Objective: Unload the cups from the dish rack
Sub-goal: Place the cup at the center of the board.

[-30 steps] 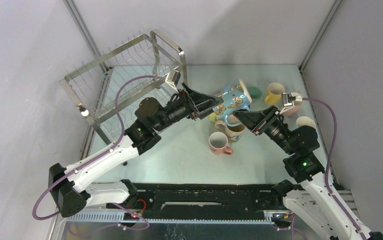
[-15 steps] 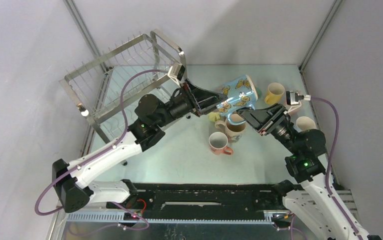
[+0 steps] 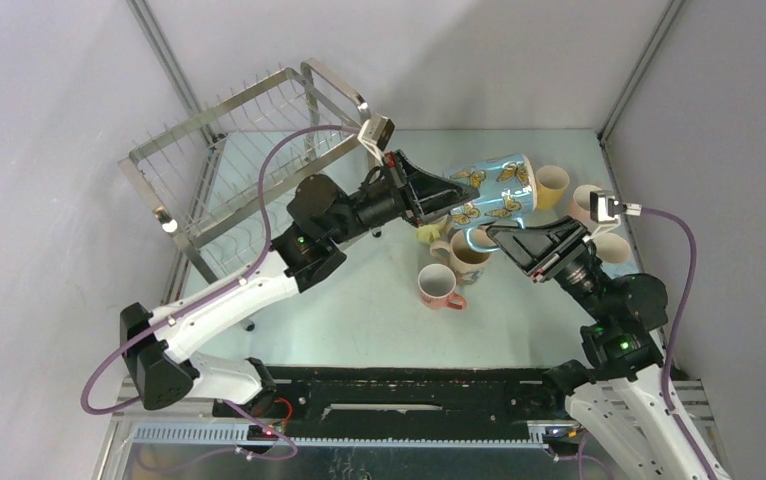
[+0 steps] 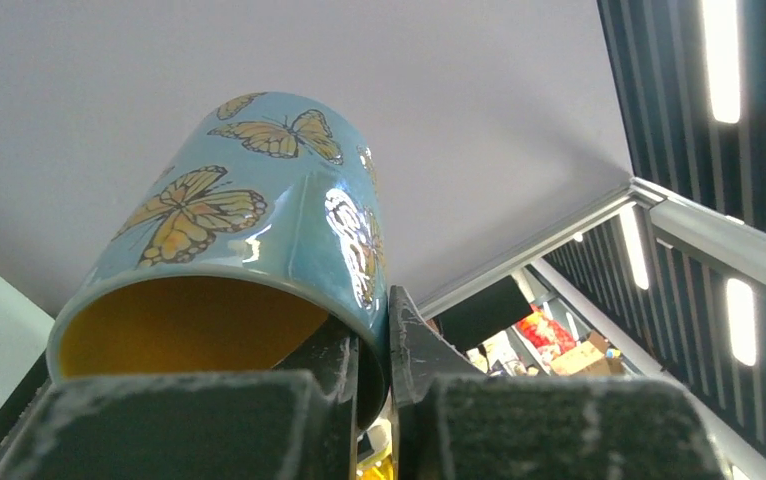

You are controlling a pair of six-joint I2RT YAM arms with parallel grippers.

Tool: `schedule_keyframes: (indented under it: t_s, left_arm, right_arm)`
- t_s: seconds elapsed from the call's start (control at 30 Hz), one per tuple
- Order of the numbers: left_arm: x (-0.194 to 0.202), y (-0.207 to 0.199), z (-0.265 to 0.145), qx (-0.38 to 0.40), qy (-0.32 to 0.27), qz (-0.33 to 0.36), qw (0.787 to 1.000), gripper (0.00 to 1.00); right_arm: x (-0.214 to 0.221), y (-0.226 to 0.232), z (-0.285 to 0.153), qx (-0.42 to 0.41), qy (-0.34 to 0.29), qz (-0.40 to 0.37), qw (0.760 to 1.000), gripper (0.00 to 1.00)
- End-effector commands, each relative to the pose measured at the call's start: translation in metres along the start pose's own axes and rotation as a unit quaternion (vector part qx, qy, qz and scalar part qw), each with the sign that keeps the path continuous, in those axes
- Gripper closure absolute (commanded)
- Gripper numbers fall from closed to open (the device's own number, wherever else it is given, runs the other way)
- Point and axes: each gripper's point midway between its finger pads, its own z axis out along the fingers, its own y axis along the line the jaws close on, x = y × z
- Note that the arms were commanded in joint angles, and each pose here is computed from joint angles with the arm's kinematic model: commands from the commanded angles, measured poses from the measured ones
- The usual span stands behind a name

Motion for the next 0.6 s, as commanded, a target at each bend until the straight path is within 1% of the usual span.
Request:
schedule_keyframes:
  t_s: [0.0, 0.07, 0.1, 0.17, 0.27, 0.43, 0.5, 0.57]
  left_arm:
    - [-0.018, -0.047, 0.007, 0.052, -0.031, 0.057, 0.997, 1.0]
    - [-0.02, -0.046, 0.007, 0.046, -0.037, 0.07, 0.996, 1.0]
    - [-0.022, -0.047, 0.006, 0.044, -0.041, 0.078, 0.995, 1.0]
    - [-0.025, -0.048, 0.006, 0.041, -0.047, 0.09, 0.994, 1.0]
    - [-0.03, -0.052, 0.006, 0.042, -0.06, 0.099, 0.992, 1.0]
    - [-0.036, -0.053, 0.009, 0.041, -0.072, 0.107, 0.991, 1.0]
    - [-0.037, -0.051, 0.012, 0.035, -0.072, 0.112, 0.991, 1.0]
    - [-0.037, -0.046, 0.015, 0.022, -0.069, 0.12, 0.99, 1.0]
  right_arm:
    - [0.001, 0.016, -0.008, -0.024, 0.005, -0.046, 0.999, 1.0]
    - [0.0, 0.011, -0.01, -0.005, 0.002, -0.046, 0.999, 1.0]
    - [-0.001, 0.009, -0.011, 0.003, 0.0, -0.047, 0.999, 0.98]
    - [-0.003, 0.008, -0.012, 0.014, -0.004, -0.049, 0.999, 0.86]
    - [-0.004, 0.007, -0.015, 0.023, -0.01, -0.053, 0.998, 0.63]
    - [-0.004, 0.003, -0.02, 0.038, -0.013, -0.056, 0.998, 0.31]
    - [-0.003, 0.002, -0.022, 0.046, -0.008, -0.059, 0.997, 0.24]
    - [-0.003, 0.002, -0.025, 0.055, -0.004, -0.067, 0.996, 0.22]
